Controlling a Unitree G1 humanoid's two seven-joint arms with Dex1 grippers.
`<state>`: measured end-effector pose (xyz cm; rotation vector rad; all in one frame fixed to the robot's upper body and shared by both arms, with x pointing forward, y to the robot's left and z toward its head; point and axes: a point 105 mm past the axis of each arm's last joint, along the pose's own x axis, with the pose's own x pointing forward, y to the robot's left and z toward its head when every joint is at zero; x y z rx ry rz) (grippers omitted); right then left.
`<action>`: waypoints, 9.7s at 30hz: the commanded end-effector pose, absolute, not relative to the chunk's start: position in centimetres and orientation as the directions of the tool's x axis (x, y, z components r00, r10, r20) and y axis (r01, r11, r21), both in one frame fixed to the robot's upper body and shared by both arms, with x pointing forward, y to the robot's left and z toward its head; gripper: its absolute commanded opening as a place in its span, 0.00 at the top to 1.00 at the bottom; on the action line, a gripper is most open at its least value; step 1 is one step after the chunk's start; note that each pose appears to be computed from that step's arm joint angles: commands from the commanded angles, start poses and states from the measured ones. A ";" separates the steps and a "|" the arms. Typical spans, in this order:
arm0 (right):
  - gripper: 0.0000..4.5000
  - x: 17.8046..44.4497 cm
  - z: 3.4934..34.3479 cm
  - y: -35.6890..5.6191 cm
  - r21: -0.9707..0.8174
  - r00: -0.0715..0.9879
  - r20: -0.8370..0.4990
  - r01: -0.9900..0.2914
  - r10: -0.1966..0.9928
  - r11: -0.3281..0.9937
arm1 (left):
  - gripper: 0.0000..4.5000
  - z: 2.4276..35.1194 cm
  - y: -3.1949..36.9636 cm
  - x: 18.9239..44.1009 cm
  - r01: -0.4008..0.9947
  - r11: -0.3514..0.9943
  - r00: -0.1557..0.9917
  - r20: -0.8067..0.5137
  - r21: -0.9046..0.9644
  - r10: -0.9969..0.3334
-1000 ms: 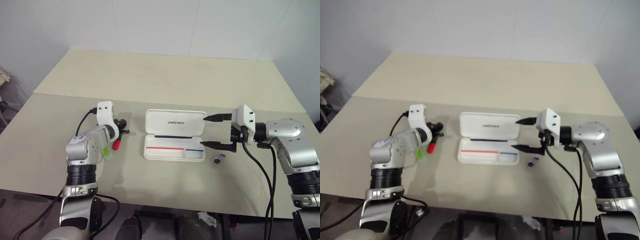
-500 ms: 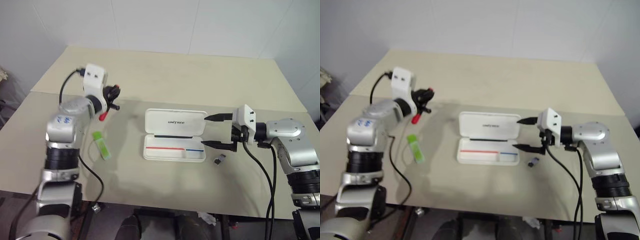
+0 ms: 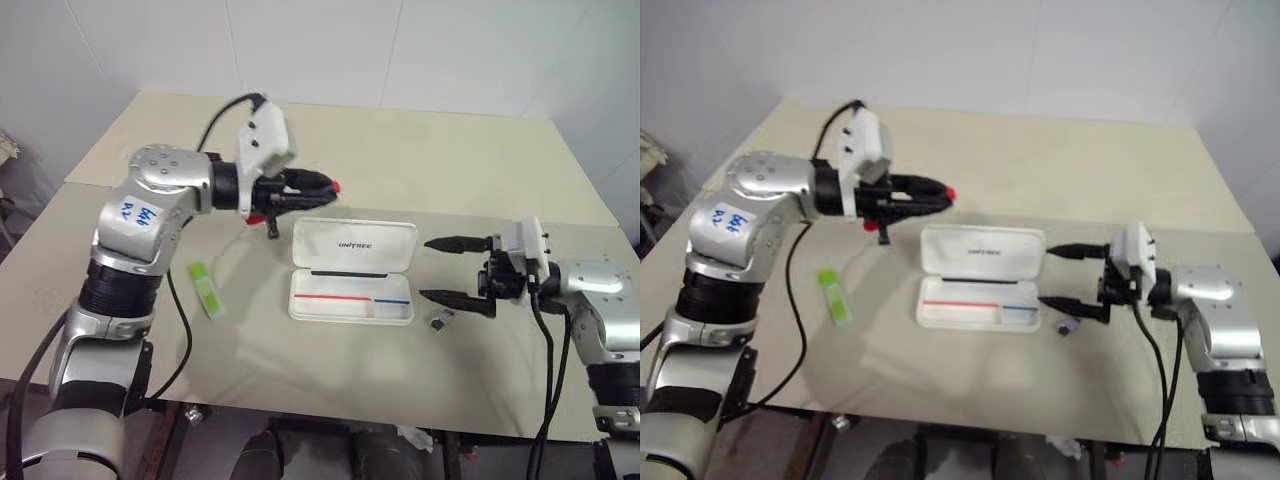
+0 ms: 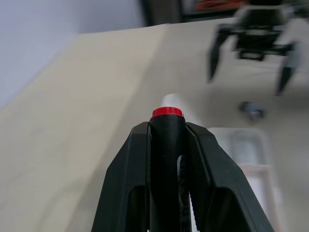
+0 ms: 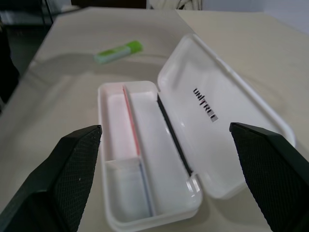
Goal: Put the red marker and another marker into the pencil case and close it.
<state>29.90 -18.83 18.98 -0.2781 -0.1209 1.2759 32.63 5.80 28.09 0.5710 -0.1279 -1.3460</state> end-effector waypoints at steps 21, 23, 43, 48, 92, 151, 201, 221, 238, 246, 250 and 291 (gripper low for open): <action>0.00 28.5 17.2 -20.0 -0.254 0.351 -0.039 -0.909 0.935 0.331 | 0.86 20.6 0.2 33.9 0.956 -0.087 0.038 -0.412 0.280 -0.911; 0.00 28.4 17.2 -19.9 -0.255 0.355 -0.036 -0.907 0.934 0.335 | 0.86 20.0 0.1 34.4 0.960 -0.077 0.049 -0.433 0.268 -0.900; 0.00 28.6 17.0 -19.4 -0.255 0.385 -0.019 -0.894 0.923 0.368 | 0.78 20.1 -2.0 35.9 0.959 -0.069 0.052 -0.410 0.275 -0.911; 0.00 28.7 17.1 -19.5 -0.258 0.391 -0.018 -0.891 0.920 0.374 | 0.40 19.8 -2.3 35.8 0.961 -0.068 0.049 -0.406 0.269 -0.913; 0.00 30.3 18.0 -20.4 -0.258 0.203 -0.056 -0.949 0.977 0.183 | 0.01 18.3 17.7 35.6 -0.317 0.886 0.948 -0.116 -0.339 0.295; 0.00 32.0 18.0 -22.0 -0.319 0.297 -0.075 -0.912 0.952 0.259 | 0.76 23.7 14.5 36.8 0.360 0.927 0.932 -0.081 0.109 -0.353; 0.00 29.3 16.9 -22.2 -0.303 0.338 -0.048 -0.902 0.940 0.309 | 0.76 16.8 2.5 33.0 0.984 -0.143 -0.064 -0.533 0.108 -0.844; 0.00 29.1 16.7 -21.8 -0.295 0.348 -0.052 -0.901 0.936 0.319 | 0.76 16.3 0.5 34.0 0.987 -0.139 -0.073 -0.564 0.075 -0.823; 0.00 29.4 16.8 -21.8 -0.295 0.356 -0.058 -0.899 0.933 0.324 | 0.01 17.1 0.1 32.8 0.988 -0.144 -0.087 -0.547 0.062 -0.833; 0.00 29.7 16.2 -22.1 -0.291 0.399 -0.082 -0.886 0.913 0.361 | 0.01 18.2 1.0 31.7 0.988 -0.097 -0.026 -0.493 0.119 -0.870; 0.00 29.6 15.2 -22.9 -0.292 0.443 -0.152 -0.874 0.884 0.388 | 0.01 18.5 2.0 30.9 0.985 -0.063 0.015 -0.453 0.158 -0.891; 0.00 32.1 14.5 -21.7 -0.305 0.042 -0.730 -0.913 0.682 -0.270 | 0.01 17.8 16.1 26.6 0.910 0.229 0.312 -0.206 0.345 -0.928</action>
